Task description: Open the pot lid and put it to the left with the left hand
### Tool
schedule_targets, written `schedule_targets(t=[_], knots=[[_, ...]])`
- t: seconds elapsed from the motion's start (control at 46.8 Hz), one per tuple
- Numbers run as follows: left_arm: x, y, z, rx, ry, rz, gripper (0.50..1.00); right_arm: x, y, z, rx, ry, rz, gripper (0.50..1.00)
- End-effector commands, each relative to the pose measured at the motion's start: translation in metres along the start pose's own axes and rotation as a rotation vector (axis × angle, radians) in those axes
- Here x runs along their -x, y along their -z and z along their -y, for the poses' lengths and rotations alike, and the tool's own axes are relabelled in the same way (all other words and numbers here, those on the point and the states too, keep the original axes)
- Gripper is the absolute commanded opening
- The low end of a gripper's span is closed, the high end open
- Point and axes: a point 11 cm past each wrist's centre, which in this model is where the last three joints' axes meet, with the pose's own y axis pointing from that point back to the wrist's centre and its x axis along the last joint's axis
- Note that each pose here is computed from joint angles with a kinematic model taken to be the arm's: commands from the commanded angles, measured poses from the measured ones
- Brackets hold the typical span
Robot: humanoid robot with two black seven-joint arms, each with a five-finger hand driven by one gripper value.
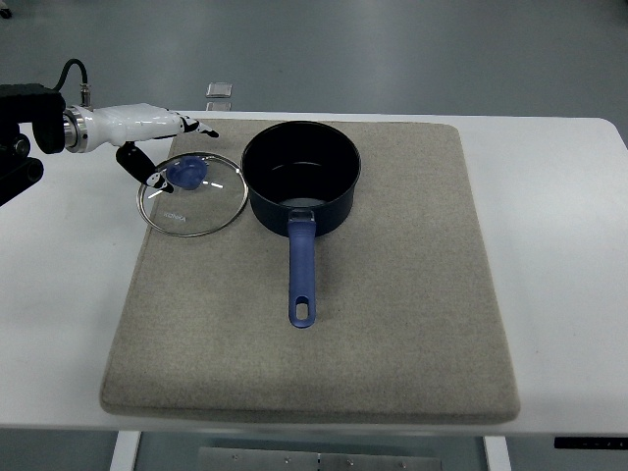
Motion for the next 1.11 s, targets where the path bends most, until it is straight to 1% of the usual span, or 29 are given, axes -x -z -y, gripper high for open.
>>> schedule_targets(t=[0.0, 0.107, 0.235, 0.534, 0.64, 0.726, 0.875, 0.961, 1.089], knots=[[-0.003, -0.001, 0.0, 0.008, -0.018, -0.032, 0.988, 0.0, 0.0, 0.0, 0.0, 0.0, 0.0, 0.917], [-0.01, -0.003, 0.0, 0.031, -0.078, -0.161, 0.99, 0.0, 0.0, 0.0, 0.0, 0.0, 0.001, 0.917], [-0.022, -0.003, -0.002, 0.068, -0.185, -0.398, 0.99, 0.0, 0.0, 0.0, 0.0, 0.0, 0.0, 0.917], [-0.036, 0.023, -0.014, 0.103, -0.435, -0.925, 0.992, 0.0, 0.0, 0.0, 0.0, 0.0, 0.0, 0.917], [-0.024, 0.023, -0.007, 0.124, -0.478, -1.105, 0.99, 0.0, 0.0, 0.0, 0.0, 0.0, 0.0, 0.917], [-0.017, 0.028, -0.006, 0.139, -0.516, -1.246, 0.99, 0.0, 0.0, 0.0, 0.0, 0.0, 0.0, 0.917], [-0.009, 0.035, -0.006, 0.134, -0.533, -1.321, 0.99, 0.0, 0.0, 0.0, 0.0, 0.0, 0.001, 0.917], [-0.003, 0.032, 0.001, 0.149, -0.504, -1.343, 0.99, 0.0, 0.0, 0.0, 0.0, 0.0, 0.001, 0.917], [0.003, 0.035, 0.002, 0.142, -0.45, -1.369, 0.99, 0.0, 0.0, 0.0, 0.0, 0.0, 0.0, 0.917]])
